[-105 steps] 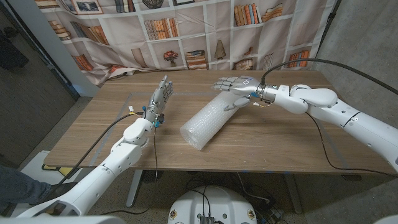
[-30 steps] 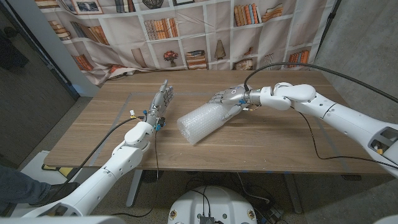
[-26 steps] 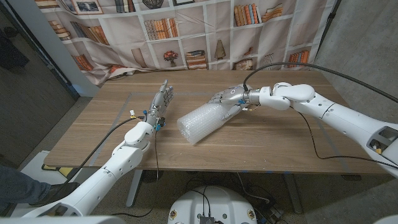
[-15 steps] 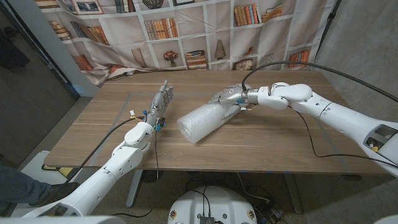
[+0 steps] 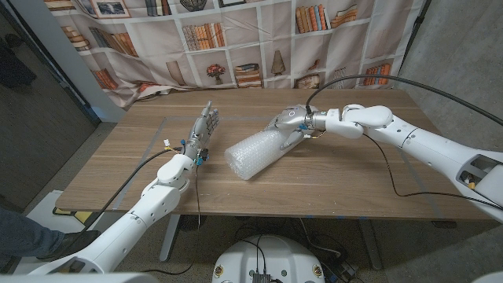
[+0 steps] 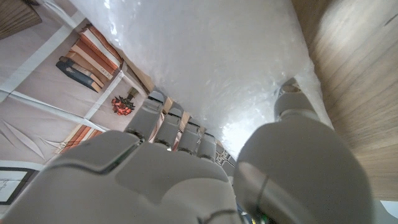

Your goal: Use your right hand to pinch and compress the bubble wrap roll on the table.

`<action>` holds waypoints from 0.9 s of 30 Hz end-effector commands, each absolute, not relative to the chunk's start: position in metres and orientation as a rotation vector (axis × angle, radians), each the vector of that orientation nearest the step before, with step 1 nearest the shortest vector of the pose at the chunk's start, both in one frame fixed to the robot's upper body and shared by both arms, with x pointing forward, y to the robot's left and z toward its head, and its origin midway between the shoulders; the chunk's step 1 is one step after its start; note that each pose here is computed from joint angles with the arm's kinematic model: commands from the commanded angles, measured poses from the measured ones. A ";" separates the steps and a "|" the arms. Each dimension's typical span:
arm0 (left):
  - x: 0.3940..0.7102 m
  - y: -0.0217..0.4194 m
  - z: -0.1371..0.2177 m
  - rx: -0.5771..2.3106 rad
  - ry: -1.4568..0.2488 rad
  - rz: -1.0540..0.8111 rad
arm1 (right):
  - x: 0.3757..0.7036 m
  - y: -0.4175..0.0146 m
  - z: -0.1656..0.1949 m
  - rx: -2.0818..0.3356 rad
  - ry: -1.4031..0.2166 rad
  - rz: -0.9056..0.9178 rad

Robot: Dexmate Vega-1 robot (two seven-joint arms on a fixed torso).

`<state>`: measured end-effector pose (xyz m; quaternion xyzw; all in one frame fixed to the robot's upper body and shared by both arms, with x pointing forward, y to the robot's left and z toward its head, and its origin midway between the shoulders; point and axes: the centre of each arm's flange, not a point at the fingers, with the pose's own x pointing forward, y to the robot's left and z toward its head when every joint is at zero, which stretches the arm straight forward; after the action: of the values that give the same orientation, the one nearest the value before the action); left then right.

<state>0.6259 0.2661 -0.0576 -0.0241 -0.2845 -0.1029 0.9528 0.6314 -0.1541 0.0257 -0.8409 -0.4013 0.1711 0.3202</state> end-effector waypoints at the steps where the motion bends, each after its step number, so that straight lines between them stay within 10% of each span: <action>1: 0.628 0.265 -0.057 -0.046 -0.573 -0.214 | 0.627 -0.154 0.029 -2.160 -1.140 0.429; 27: 0.632 0.265 -0.055 -0.043 -0.561 -0.215 | 0.617 -0.152 0.044 -2.062 -1.275 0.373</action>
<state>0.6295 0.2653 -0.0571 -0.0223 -0.2766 -0.1050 0.9550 0.6201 -0.1523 0.0359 -0.8059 -0.4691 0.1518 0.3277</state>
